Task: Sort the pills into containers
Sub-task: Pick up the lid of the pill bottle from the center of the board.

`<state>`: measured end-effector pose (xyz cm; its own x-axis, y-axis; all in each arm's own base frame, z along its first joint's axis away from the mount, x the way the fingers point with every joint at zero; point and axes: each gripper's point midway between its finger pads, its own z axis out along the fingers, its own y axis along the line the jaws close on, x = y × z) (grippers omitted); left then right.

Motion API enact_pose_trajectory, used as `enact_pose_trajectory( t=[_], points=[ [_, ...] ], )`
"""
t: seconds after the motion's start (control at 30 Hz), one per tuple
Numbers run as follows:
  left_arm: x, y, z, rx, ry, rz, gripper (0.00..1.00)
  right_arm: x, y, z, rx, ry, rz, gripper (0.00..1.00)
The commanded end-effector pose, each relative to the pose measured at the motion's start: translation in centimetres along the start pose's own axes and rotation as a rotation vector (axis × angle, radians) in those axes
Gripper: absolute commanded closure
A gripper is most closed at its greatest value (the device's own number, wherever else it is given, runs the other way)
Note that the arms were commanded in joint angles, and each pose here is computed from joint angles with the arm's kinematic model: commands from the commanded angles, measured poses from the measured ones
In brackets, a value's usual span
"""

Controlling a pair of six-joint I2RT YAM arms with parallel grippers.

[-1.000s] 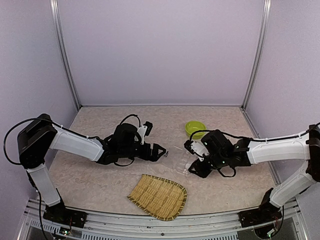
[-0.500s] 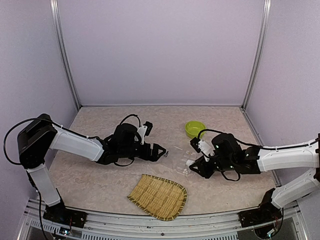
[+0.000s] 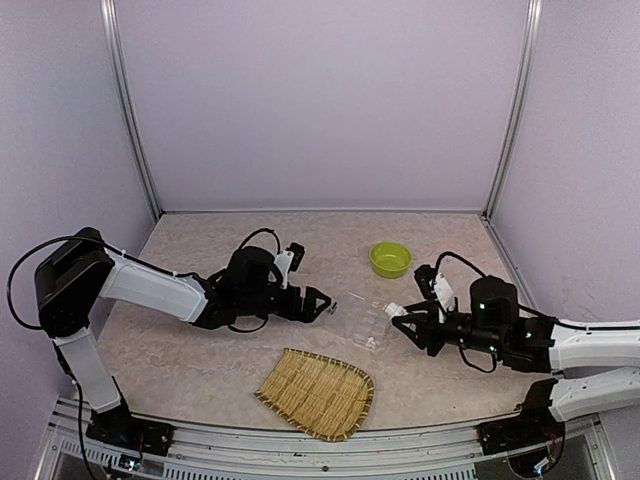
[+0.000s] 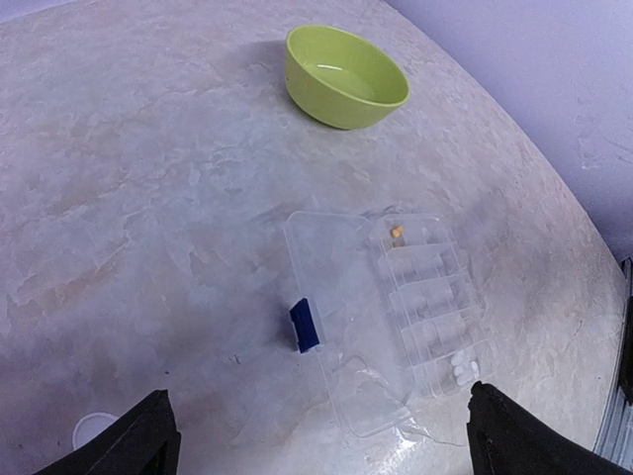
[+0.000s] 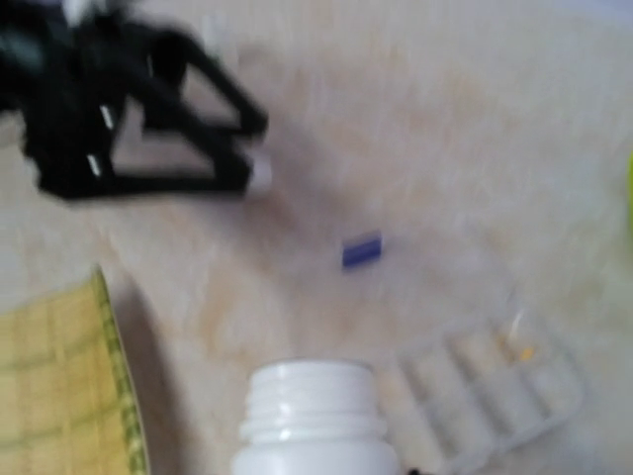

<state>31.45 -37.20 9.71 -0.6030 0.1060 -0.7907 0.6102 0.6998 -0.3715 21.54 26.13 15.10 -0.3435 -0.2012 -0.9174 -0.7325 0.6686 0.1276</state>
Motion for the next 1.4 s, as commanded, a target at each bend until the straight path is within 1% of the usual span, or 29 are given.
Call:
enact_pose_trajectory(
  t=[0.0, 0.17, 0.33, 0.4, 0.47, 0.6, 0.9, 1.1, 1.37],
  points=[
    [0.4, 0.9, 0.3, -0.027, 0.010, 0.007, 0.01, -4.2, -0.6, -2.4, 0.030, -0.220, -0.017, 0.92],
    [0.2, 1.5, 0.2, -0.055, 0.005, 0.008, 0.01, -6.7, 0.2, -5.3, -0.007, -0.400, -0.070, 0.91],
    [0.2, 2.6, 0.0, -0.096, 0.012, 0.000, 0.01, -9.6, 0.6, -10.0, -0.019, -0.688, -0.106, 0.92],
    [-0.1, 3.3, -0.2, -0.130, 0.014, 0.009, 0.01, -10.1, 0.6, -11.1, -0.018, -0.747, -0.107, 0.92],
    [-0.2, 4.3, -0.5, -0.182, 0.024, 0.021, 0.01, -10.5, 0.7, -11.0, -0.012, -0.743, -0.115, 0.93],
    [-0.1, 6.4, -0.8, -0.276, 0.063, 0.020, 0.01, -10.4, 0.7, -10.0, -0.011, -0.690, -0.124, 0.93],
    [1.7, 9.0, 0.0, -0.355, 0.156, 0.002, 0.02, -9.9, 1.2, -9.9, -0.036, -0.672, -0.140, 0.92],
    [3.0, 10.3, 0.7, -0.376, 0.201, -0.004, 0.11, -9.3, 1.2, -9.4, -0.036, -0.644, -0.149, 0.91],
    [3.8, 10.6, 1.4, -0.384, 0.226, 0.000, 0.30, -9.0, 1.1, -9.4, -0.036, -0.638, -0.142, 0.91]
  ],
)
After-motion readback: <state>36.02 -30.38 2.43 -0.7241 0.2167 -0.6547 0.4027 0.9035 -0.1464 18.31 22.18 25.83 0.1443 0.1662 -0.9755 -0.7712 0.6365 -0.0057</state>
